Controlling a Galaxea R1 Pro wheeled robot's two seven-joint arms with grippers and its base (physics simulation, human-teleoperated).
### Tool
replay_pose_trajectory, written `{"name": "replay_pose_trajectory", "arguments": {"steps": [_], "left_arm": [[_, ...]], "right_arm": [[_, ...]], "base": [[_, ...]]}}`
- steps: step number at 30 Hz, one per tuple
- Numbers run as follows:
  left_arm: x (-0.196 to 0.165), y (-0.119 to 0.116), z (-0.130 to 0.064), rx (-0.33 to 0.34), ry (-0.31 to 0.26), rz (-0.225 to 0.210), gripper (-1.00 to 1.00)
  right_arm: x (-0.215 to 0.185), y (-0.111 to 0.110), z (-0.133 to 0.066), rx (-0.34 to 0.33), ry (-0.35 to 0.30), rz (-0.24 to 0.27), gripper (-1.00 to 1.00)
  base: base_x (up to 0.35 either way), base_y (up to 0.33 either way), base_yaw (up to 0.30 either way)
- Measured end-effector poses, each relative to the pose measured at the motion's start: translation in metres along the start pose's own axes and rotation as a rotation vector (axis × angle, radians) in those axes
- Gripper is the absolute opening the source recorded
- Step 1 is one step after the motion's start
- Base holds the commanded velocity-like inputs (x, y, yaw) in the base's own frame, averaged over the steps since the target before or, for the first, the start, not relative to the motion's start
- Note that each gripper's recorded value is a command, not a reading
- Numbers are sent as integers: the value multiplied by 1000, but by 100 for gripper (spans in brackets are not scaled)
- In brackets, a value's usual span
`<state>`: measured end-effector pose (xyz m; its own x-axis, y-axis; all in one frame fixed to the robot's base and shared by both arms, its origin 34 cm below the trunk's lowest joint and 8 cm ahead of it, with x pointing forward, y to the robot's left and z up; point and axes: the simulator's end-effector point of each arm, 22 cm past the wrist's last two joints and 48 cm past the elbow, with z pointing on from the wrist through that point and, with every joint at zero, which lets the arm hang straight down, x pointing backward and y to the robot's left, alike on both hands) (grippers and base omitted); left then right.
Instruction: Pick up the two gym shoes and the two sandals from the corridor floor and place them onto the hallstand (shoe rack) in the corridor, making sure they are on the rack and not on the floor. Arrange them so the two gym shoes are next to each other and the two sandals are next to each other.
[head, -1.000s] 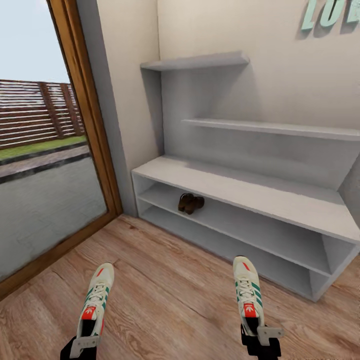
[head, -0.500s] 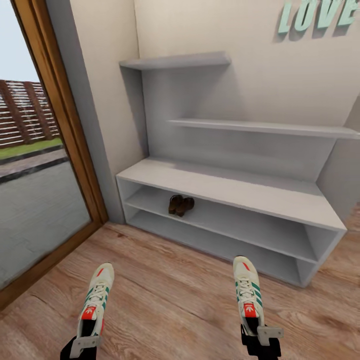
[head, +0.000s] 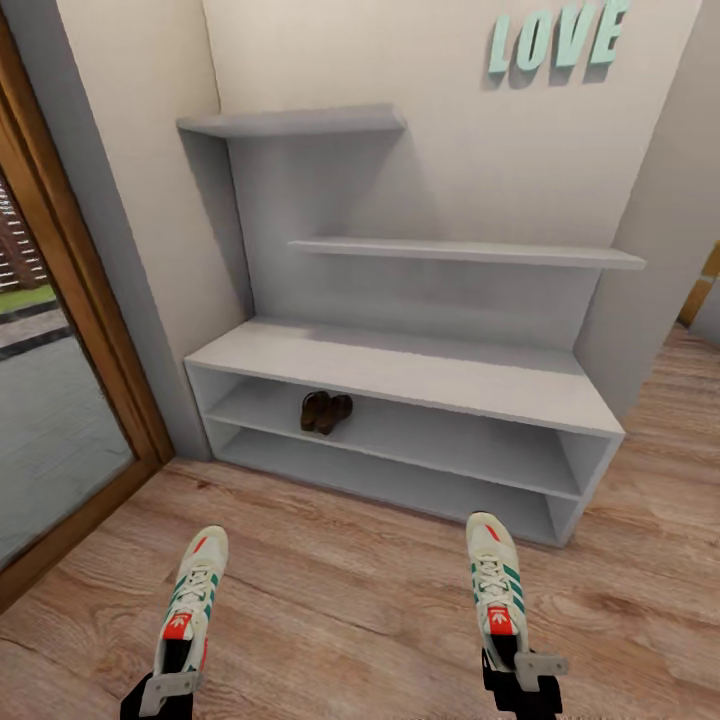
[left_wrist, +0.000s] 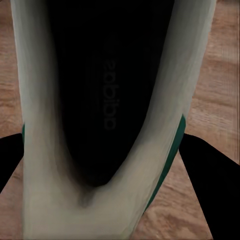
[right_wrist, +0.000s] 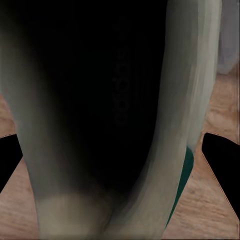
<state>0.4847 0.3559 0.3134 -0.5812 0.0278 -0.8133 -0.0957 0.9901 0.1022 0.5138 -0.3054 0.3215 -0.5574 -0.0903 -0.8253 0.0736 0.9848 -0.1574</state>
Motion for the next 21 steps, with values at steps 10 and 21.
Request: {"name": "replay_pose_trajectory", "arguments": {"steps": [10, 21], "left_arm": [[0, 0, 0, 0, 0, 0, -100], [0, 0, 0, 1, 0, 0, -100]], "right_arm": [[0, 0, 0, 0, 0, 0, -100], [0, 0, 0, 1, 0, 0, -100]], "base": [[0, 1, -268], [0, 189, -268]]}}
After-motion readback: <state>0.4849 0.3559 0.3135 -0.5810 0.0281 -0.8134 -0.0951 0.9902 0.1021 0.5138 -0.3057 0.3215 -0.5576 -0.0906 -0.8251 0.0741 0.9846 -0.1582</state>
